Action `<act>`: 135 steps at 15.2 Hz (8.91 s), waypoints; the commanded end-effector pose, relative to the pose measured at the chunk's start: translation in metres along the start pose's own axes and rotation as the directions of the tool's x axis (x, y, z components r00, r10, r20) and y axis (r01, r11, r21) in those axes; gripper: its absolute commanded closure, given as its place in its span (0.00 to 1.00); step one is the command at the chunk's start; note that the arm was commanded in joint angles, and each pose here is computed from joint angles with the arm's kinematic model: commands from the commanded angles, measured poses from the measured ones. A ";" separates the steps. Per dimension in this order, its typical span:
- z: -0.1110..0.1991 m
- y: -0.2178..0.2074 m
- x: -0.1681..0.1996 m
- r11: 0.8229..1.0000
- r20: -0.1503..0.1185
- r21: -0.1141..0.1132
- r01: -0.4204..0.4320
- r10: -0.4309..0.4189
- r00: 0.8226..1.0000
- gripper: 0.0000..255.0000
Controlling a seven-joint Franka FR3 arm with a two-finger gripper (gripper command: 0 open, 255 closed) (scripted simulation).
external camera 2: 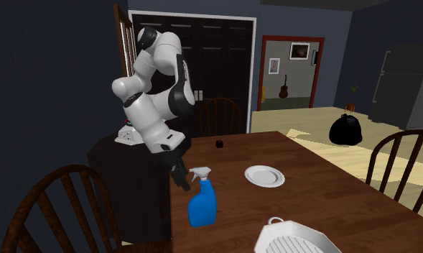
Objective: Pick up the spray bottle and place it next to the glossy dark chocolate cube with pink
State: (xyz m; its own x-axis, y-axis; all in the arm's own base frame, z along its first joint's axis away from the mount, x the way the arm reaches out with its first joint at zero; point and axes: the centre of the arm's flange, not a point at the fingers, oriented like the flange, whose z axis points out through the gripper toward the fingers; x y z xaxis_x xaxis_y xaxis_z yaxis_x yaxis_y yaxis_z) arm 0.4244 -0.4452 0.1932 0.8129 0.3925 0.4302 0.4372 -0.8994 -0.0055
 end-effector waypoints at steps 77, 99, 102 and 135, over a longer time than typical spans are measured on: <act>-0.164 0.030 0.107 0.999 -0.023 0.010 0.033 -0.033 0.999 1.00; -0.188 -0.101 0.187 0.999 -0.023 0.010 0.033 -0.033 0.999 1.00; -0.181 -0.137 0.202 0.999 -0.023 0.010 0.033 -0.033 0.999 1.00; -0.100 -0.531 0.370 0.999 -0.023 0.010 0.033 -0.033 0.999 1.00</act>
State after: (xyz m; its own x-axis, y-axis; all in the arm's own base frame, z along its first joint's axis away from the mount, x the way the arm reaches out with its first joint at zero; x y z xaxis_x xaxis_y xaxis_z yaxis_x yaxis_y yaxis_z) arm 0.4535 0.1444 0.4451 0.7884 0.4195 0.4499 0.4691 -0.8831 0.0013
